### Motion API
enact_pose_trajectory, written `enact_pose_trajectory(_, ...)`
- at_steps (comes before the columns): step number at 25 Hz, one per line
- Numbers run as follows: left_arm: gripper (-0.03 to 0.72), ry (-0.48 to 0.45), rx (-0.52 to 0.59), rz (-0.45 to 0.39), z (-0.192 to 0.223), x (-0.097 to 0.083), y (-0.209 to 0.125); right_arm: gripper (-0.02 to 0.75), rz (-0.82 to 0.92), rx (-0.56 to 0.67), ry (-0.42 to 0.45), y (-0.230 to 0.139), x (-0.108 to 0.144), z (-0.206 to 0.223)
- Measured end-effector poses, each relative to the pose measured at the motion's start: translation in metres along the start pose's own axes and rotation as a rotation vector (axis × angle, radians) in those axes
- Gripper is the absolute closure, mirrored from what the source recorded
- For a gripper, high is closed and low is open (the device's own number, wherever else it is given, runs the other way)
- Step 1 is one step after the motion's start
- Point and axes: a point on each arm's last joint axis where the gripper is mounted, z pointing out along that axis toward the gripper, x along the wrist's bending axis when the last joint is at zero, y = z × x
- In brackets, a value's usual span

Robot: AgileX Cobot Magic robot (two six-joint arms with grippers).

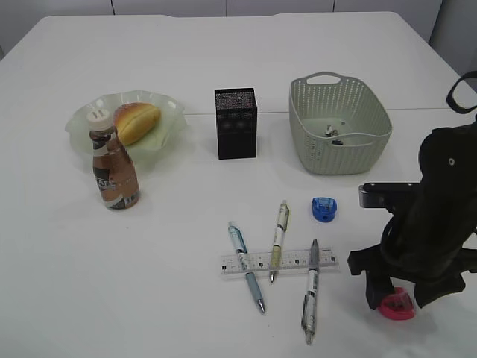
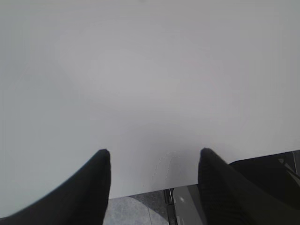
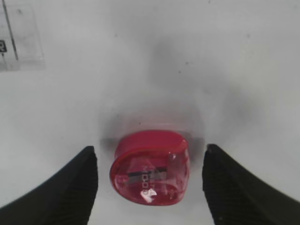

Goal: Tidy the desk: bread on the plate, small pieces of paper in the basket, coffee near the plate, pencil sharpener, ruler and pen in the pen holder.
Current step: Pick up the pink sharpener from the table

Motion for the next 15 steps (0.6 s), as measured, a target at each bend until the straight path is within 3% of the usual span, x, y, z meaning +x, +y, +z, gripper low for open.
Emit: enact_pose_trajectory(15,0.261,0.023,-0.005,0.008,-0.0001,0.0021,0.0005,0.196,0.002,0.035,-0.009,-0.0014,-0.0005,0.0062)
